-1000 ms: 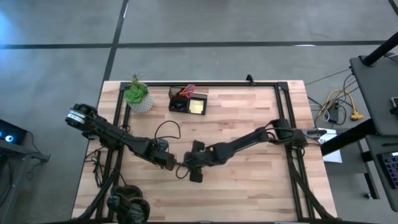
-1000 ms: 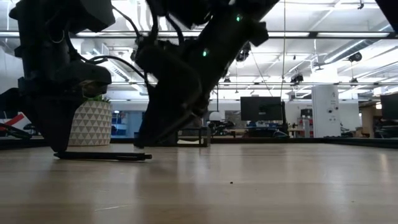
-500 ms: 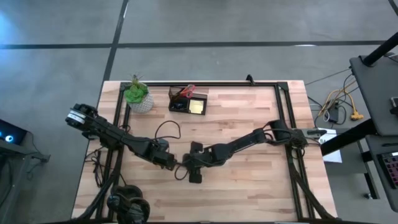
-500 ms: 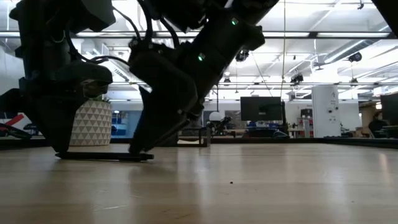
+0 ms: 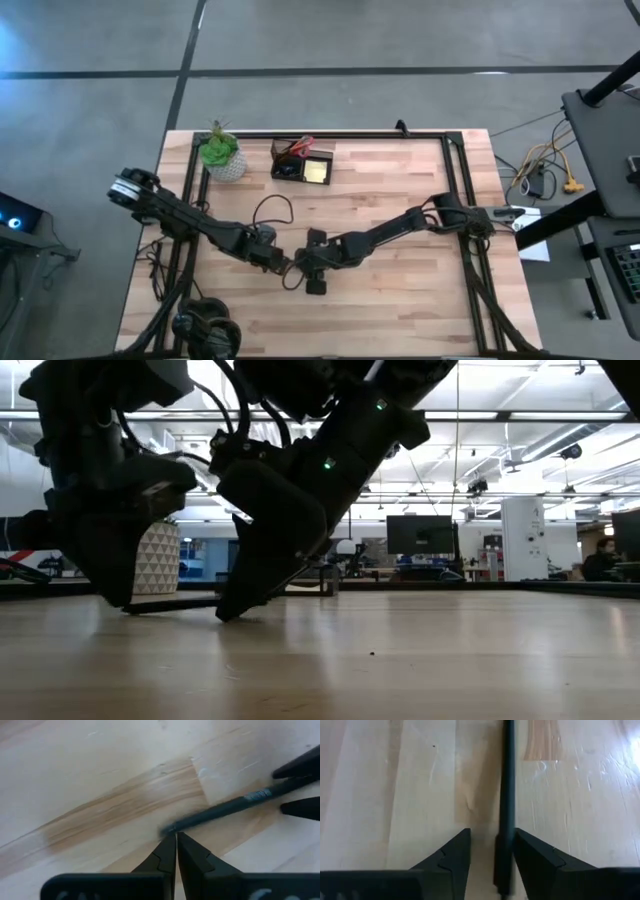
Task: Pick and place office supplies into organizer
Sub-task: Put the pen into the top left section of the black desk organizer
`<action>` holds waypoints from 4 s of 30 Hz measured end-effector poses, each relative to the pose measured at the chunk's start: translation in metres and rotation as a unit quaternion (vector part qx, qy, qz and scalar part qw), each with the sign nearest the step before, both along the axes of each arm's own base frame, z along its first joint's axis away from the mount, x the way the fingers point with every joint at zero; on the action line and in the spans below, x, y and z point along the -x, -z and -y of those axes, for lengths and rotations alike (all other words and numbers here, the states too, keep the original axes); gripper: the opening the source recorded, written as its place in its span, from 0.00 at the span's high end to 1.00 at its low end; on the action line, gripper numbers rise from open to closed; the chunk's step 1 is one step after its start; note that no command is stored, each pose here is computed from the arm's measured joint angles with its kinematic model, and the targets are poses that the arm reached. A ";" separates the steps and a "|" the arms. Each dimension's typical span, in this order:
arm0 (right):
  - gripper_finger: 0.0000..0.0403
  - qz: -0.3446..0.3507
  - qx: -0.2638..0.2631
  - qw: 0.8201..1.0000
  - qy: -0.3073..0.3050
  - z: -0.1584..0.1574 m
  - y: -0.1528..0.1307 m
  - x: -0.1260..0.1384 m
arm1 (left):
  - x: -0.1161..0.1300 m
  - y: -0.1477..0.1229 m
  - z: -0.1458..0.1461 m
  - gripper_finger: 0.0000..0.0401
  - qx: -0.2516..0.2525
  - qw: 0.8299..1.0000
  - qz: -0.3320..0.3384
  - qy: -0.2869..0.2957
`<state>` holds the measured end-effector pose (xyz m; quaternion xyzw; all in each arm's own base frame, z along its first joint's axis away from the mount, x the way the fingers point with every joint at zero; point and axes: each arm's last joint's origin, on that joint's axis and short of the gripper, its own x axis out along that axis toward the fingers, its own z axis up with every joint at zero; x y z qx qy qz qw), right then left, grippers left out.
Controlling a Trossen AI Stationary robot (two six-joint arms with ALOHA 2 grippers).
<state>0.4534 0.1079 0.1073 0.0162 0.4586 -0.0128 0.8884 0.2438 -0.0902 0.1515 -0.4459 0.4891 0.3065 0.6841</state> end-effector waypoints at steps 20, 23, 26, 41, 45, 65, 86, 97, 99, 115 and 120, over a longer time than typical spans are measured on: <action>0.93 -0.010 0.010 1.000 0.001 0.003 0.001 0.002 | 0.000 -0.004 0.001 1.00 0.006 1.000 0.005 0.004; 0.93 -0.009 0.012 1.000 0.000 0.004 -0.004 0.003 | -0.001 -0.017 0.000 1.00 -0.010 0.999 0.041 -0.004; 0.93 -0.019 0.024 1.000 0.006 0.006 -0.009 0.006 | 0.003 -0.032 -0.003 1.00 -0.023 0.997 0.076 -0.014; 0.93 -0.093 0.287 0.951 -0.065 0.035 -0.074 0.037 | 0.054 -0.080 -0.027 1.00 -0.093 0.990 0.089 -0.061; 0.93 -0.102 0.374 0.917 -0.092 0.050 -0.100 0.042 | 0.059 -0.081 -0.029 1.00 -0.086 0.988 0.093 -0.089; 0.93 -0.257 0.580 0.762 -0.132 0.181 -0.174 0.031 | 0.043 -0.088 -0.022 1.00 -0.048 0.977 0.180 -0.104; 0.93 -0.289 0.572 0.752 -0.153 0.250 -0.173 -0.022 | 0.051 -0.121 0.006 1.00 -0.016 0.940 0.334 -0.061; 0.93 -0.325 0.549 0.743 -0.202 0.256 -0.153 -0.029 | 0.078 -0.154 0.013 1.00 -0.058 0.894 0.442 -0.040; 0.93 -0.328 0.548 0.741 -0.207 0.255 -0.149 -0.029 | 0.081 -0.157 0.010 1.00 -0.067 0.890 0.449 -0.037; 0.93 -0.327 0.559 0.720 -0.250 0.237 -0.117 -0.047 | 0.075 -0.154 0.014 1.00 -0.111 0.887 0.447 -0.012; 0.92 -0.309 0.569 0.722 -0.244 0.234 -0.108 -0.056 | 0.072 -0.150 0.020 1.00 -0.108 0.888 0.446 -0.004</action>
